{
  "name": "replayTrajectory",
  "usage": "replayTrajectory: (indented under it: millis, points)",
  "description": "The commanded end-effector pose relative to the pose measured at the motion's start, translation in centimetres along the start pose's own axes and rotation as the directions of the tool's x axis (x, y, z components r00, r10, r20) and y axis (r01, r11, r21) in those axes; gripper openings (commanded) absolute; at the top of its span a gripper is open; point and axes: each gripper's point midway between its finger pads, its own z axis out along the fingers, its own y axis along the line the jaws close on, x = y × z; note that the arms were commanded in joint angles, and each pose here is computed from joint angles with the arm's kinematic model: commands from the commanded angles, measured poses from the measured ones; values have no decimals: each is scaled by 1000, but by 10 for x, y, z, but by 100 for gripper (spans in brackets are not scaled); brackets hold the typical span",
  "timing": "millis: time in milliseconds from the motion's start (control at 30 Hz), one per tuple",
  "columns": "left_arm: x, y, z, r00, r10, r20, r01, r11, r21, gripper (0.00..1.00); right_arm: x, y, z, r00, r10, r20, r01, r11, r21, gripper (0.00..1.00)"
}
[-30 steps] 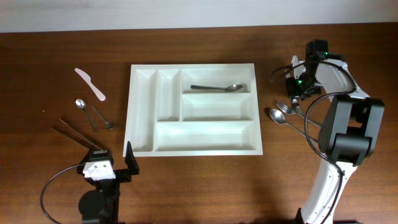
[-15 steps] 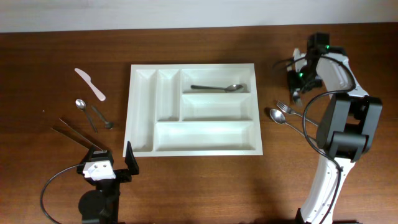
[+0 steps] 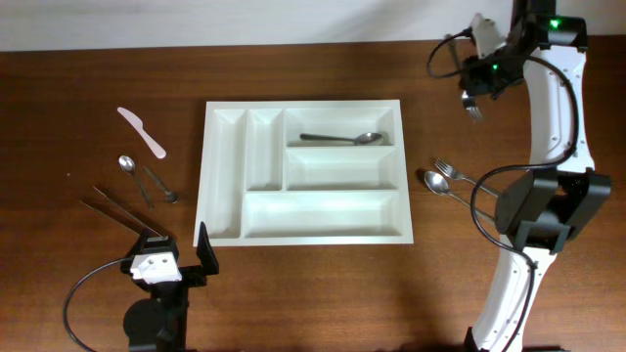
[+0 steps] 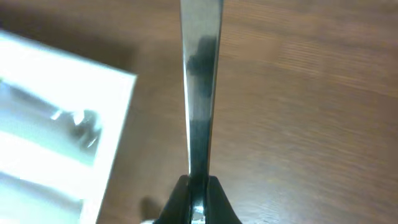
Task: Pack container
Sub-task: 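Grasp the fork with the right gripper and carry it over the tray, then release the fork into the middle compartment and withdraw right gripper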
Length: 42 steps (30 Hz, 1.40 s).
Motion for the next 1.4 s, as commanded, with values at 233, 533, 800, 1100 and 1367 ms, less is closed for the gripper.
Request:
replayTrajectory:
  millis: [233, 533, 800, 1100, 1367]
  points:
    - [1, 0, 0, 1000, 11, 4, -11, 1000, 3, 99, 10, 131, 5, 863, -504, 42, 492, 817, -302, 4]
    - [1, 0, 0, 1000, 11, 4, -11, 1000, 3, 99, 60, 207, 32, 616, -785, 65, 711, 518, -475, 4]
    - [1, 0, 0, 1000, 11, 4, -11, 1000, 3, 99, 118, 227, 77, 531, -846, 51, 692, 398, -602, 4]
    - [1, 0, 0, 1000, 11, 4, -11, 1000, 3, 99, 112, 225, 100, 593, -803, 53, 679, 464, -568, 28]
    - [1, 0, 0, 1000, 11, 4, -11, 1000, 3, 99, 89, 226, 98, 670, -742, 37, 648, 560, -516, 57]
